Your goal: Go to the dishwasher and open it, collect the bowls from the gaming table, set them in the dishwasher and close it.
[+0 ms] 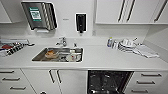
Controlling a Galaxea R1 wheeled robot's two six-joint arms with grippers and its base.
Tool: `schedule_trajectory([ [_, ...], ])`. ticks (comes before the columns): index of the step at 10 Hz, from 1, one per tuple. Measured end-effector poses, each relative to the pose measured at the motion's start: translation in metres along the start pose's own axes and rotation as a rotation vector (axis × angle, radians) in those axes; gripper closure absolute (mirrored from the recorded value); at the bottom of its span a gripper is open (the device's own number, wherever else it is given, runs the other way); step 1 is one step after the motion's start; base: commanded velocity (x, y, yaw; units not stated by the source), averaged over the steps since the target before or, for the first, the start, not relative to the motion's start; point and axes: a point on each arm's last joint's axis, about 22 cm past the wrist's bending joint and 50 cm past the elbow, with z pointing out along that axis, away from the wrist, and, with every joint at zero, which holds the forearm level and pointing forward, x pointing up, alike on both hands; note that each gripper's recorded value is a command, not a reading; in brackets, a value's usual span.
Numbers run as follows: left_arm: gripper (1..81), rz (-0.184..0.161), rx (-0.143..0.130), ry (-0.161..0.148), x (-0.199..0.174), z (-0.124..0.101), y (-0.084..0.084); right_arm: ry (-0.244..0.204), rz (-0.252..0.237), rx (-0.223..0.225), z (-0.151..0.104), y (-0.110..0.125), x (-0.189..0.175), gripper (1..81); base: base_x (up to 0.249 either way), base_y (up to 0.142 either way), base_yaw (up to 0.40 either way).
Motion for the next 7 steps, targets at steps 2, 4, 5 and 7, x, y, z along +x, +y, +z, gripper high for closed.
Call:
schedule_trajectory([
  [2,1.0,0.006,0.000,0.004,-0.002,0.002,-0.001,-0.036,0.007,-0.043,0.002,0.025,-0.020,1.0,-0.080,0.000,0.000],
  [4,1.0,-0.020,0.013,-0.020,-0.025,0.004,-0.008,-0.007,-0.014,-0.017,0.001,0.013,-0.008,1.0,0.000,0.000,0.000],
  [5,1.0,-0.026,0.027,-0.015,-0.029,0.008,-0.018,-0.018,-0.024,-0.022,0.003,0.016,-0.014,1.0,0.000,0.000,0.000],
  [7,1.0,-0.068,0.047,-0.043,-0.054,0.017,-0.034,-0.017,-0.090,-0.023,0.003,0.017,-0.016,1.0,0.000,0.000,0.000],
])
